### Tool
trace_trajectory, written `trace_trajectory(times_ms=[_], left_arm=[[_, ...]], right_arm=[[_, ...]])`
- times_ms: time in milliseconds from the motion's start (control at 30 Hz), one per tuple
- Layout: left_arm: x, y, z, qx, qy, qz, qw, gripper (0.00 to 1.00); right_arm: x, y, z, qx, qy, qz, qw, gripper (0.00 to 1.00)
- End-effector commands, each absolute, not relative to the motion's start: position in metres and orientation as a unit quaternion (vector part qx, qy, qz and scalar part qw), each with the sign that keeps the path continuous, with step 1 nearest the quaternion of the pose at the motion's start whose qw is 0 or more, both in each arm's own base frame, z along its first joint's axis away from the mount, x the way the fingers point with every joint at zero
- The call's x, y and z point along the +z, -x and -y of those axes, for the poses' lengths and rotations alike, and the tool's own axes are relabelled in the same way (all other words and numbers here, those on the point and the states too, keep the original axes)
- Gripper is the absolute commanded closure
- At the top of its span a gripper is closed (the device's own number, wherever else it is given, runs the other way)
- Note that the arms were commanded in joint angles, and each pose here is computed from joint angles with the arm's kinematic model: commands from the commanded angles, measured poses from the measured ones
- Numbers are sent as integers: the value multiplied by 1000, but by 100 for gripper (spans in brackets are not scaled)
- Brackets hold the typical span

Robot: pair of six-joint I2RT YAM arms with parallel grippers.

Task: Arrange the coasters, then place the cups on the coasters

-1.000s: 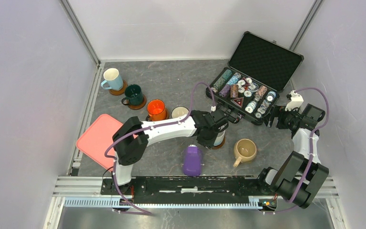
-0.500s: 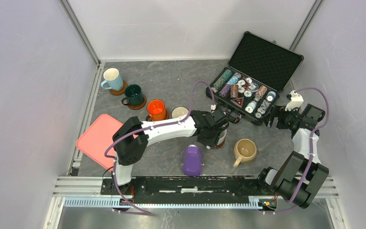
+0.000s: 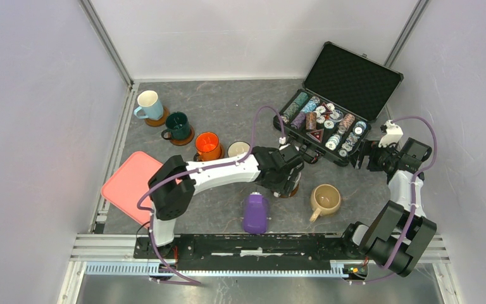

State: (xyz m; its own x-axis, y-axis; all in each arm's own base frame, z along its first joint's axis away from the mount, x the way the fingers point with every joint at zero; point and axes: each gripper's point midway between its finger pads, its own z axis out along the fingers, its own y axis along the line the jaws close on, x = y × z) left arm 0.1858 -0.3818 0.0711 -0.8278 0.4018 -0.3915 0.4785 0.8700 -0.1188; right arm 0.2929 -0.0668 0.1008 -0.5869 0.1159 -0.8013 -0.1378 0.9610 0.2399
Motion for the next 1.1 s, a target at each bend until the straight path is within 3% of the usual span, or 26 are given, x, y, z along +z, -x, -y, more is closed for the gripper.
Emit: trace_trajectory(times_ms=[0,233,433,800,1067], left_arm=[[117,-197,390,-141,-234,-932,237,17],[170,-214,383,-170,-269,-902,290,4],[222,-275,352,-217,-233,-894,315,0],[287,-353,207,-215,-138,-897,362,0],[274,-348,100,-204,-75,-910,352,0]], right_arm=[[111,-297,71,125,18,-872,473,2],[111,-298,70,129,19,-871,474,2],[113,-297,69,128,23,-869,477,2],[116,-298,63,142,31,-864,483,2],[128,-308,42,151,70,-858,487,2]])
